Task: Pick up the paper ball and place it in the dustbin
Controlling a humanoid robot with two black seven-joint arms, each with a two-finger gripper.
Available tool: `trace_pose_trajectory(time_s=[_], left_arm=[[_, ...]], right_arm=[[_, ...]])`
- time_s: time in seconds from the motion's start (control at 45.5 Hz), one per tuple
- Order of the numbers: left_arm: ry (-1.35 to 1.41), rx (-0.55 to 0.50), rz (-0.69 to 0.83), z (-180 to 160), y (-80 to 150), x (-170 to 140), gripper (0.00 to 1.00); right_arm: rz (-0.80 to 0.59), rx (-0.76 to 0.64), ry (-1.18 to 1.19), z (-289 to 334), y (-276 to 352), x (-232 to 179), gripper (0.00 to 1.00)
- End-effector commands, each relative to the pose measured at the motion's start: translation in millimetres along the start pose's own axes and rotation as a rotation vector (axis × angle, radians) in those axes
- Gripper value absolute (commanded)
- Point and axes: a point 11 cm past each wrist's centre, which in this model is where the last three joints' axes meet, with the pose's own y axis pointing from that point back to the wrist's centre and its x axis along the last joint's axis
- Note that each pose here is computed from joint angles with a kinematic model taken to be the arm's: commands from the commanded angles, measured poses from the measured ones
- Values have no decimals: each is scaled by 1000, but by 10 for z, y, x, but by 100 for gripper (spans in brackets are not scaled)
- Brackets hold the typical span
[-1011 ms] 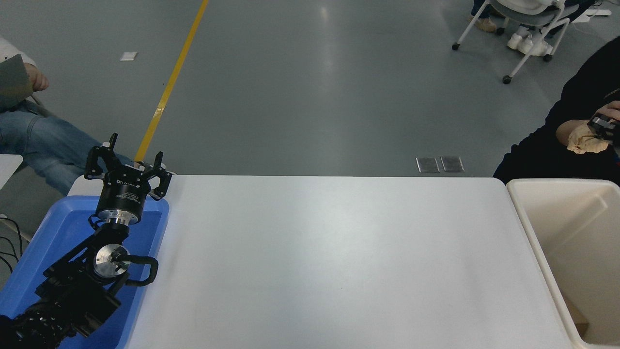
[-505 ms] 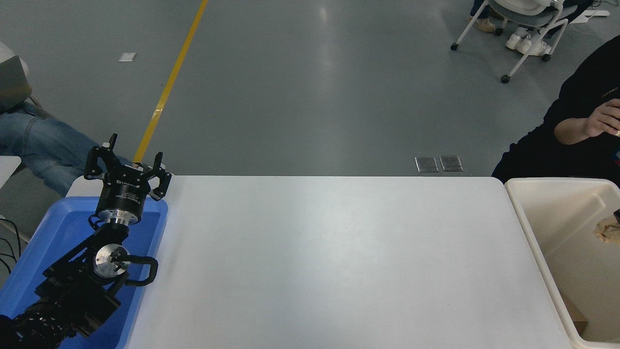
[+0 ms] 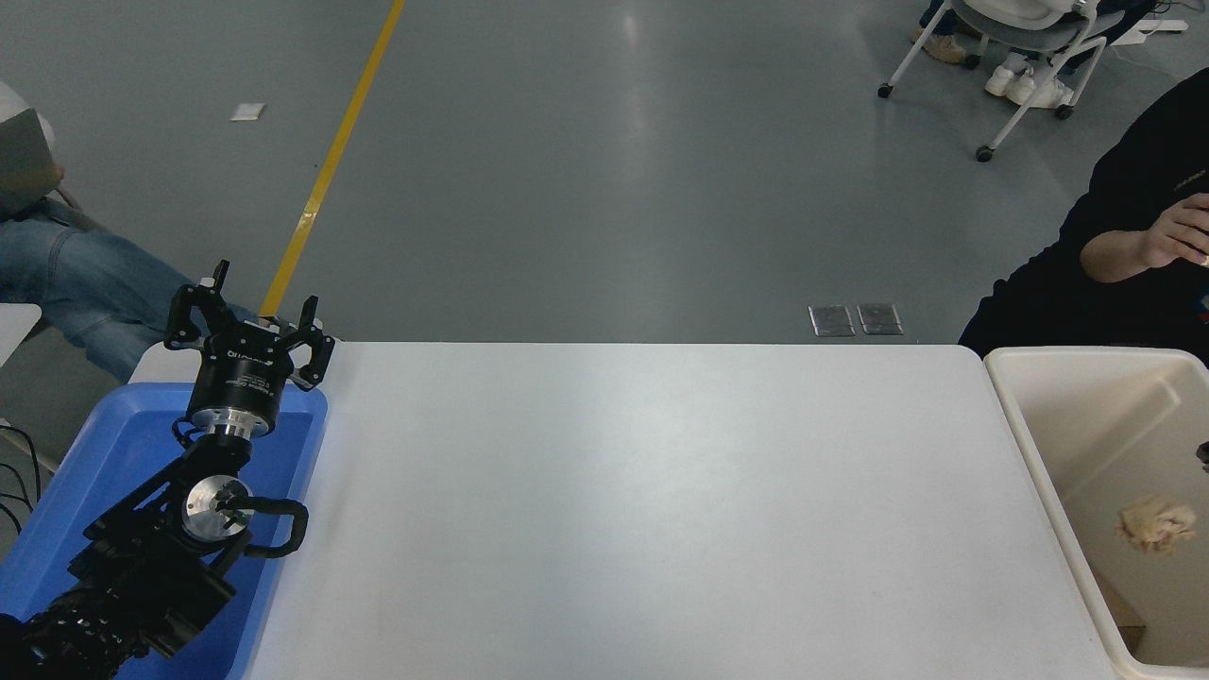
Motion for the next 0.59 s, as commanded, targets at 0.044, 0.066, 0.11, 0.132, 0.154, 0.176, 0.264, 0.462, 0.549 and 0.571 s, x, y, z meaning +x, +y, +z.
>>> trace_pose_trajectory(time_s=[0.044, 0.066, 0.11, 0.132, 0.154, 0.176, 0.264, 0.462, 0.549, 0.571], left_arm=[[0, 0, 0, 0, 0, 0, 99], [0, 0, 0, 0, 0, 0, 99], [0, 0, 0, 0, 0, 0, 99], [0, 0, 0, 0, 0, 0, 99], [0, 0, 0, 0, 0, 0, 99], [0, 0, 0, 0, 0, 0, 99], [0, 0, 0, 0, 0, 0, 99], [0, 0, 0, 0, 0, 0, 99], [0, 0, 0, 0, 0, 0, 99], [0, 0, 0, 0, 0, 0, 99]], right_arm=[[33, 94, -26, -519, 77, 229, 100], [38, 113, -29, -624, 101, 282, 100], [41, 148, -29, -824, 147, 349, 100], [38, 162, -23, -909, 164, 359, 100], [37, 175, -16, -993, 183, 370, 100], [38, 187, -7, -1076, 205, 388, 100], [53, 248, 56, -1506, 330, 452, 100], [-22, 393, 320, -2642, 764, 164, 100], [-62, 442, 419, -3025, 968, -41, 100], [-71, 450, 441, -3099, 1015, -84, 100]])
